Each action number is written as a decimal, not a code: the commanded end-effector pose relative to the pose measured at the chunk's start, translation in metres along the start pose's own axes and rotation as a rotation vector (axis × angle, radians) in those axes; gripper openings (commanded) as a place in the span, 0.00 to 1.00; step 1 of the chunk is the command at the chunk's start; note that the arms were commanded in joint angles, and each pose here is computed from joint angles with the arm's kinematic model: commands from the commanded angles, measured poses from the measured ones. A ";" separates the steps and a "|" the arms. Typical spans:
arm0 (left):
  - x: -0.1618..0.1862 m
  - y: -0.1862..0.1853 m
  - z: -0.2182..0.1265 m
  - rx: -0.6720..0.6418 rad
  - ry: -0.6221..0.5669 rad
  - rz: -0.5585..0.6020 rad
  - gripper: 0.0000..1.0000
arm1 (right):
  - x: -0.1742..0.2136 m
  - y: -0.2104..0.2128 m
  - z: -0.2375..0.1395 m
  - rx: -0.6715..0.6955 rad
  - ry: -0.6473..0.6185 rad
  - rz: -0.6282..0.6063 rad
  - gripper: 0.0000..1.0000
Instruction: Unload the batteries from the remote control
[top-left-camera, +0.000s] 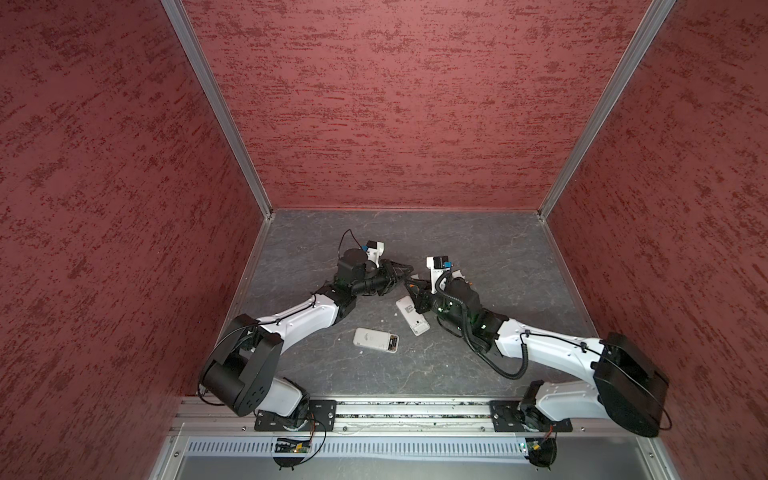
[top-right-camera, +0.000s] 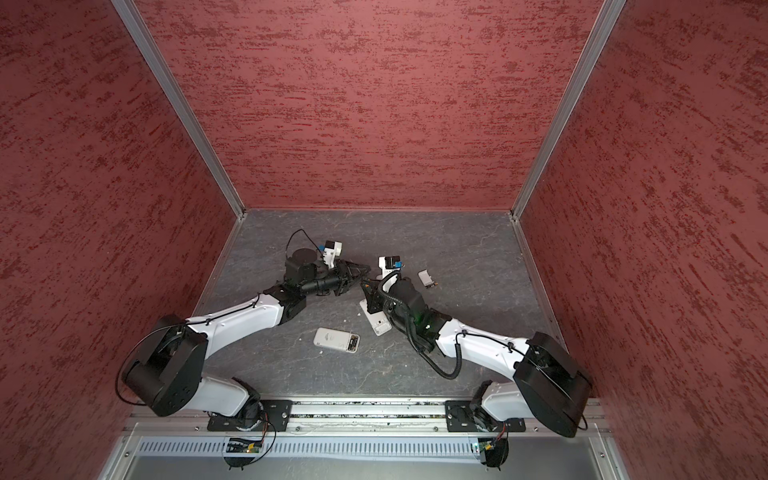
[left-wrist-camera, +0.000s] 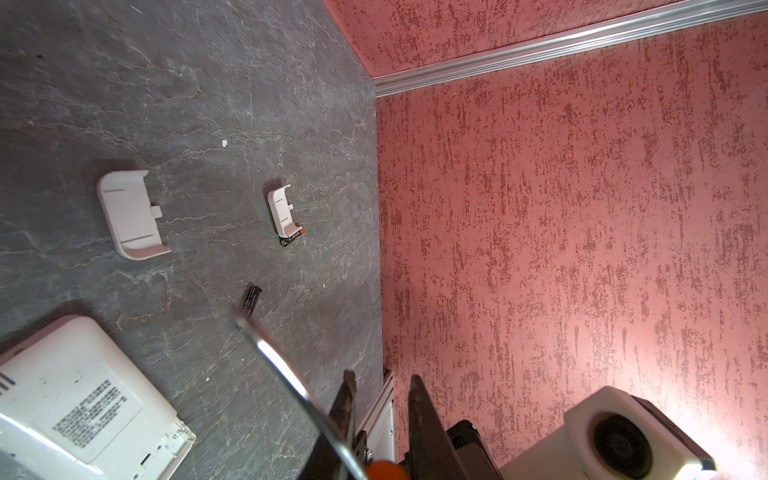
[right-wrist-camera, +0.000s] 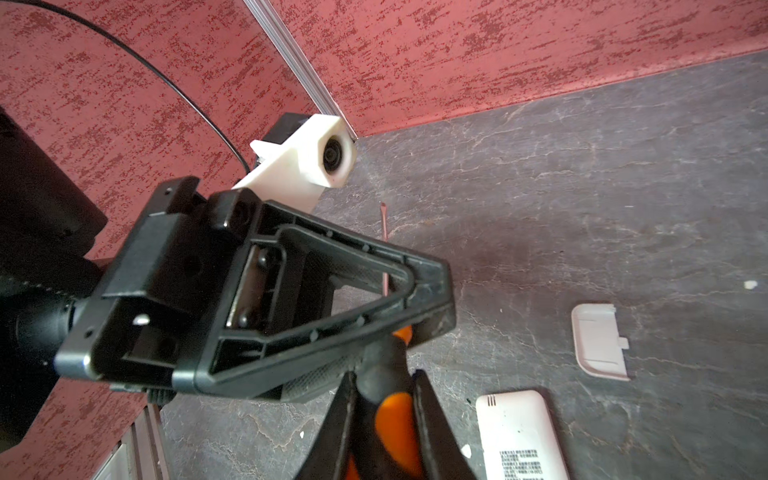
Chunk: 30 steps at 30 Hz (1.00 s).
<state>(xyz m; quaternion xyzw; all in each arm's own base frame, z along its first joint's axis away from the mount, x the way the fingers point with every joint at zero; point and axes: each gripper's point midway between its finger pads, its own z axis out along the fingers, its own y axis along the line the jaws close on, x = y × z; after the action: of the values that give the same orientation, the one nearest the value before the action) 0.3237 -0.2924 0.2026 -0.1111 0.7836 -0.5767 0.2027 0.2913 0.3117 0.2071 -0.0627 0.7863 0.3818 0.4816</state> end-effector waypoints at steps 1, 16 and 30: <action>0.003 0.011 -0.013 -0.052 -0.004 0.029 0.43 | -0.019 0.004 -0.007 0.007 -0.055 -0.006 0.00; 0.022 0.098 -0.119 -0.416 -0.051 0.002 0.52 | 0.043 -0.007 -0.076 0.132 0.272 -0.104 0.00; 0.006 0.137 -0.097 -0.531 0.022 0.048 0.49 | 0.147 0.051 -0.112 0.004 0.693 -0.061 0.00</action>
<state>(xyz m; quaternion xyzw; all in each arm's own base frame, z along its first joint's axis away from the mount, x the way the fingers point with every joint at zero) 0.2746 -0.1626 0.0894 -0.1666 0.9096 -0.3493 0.1510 0.1270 0.3106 0.1533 -0.2113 0.8908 0.3195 0.2446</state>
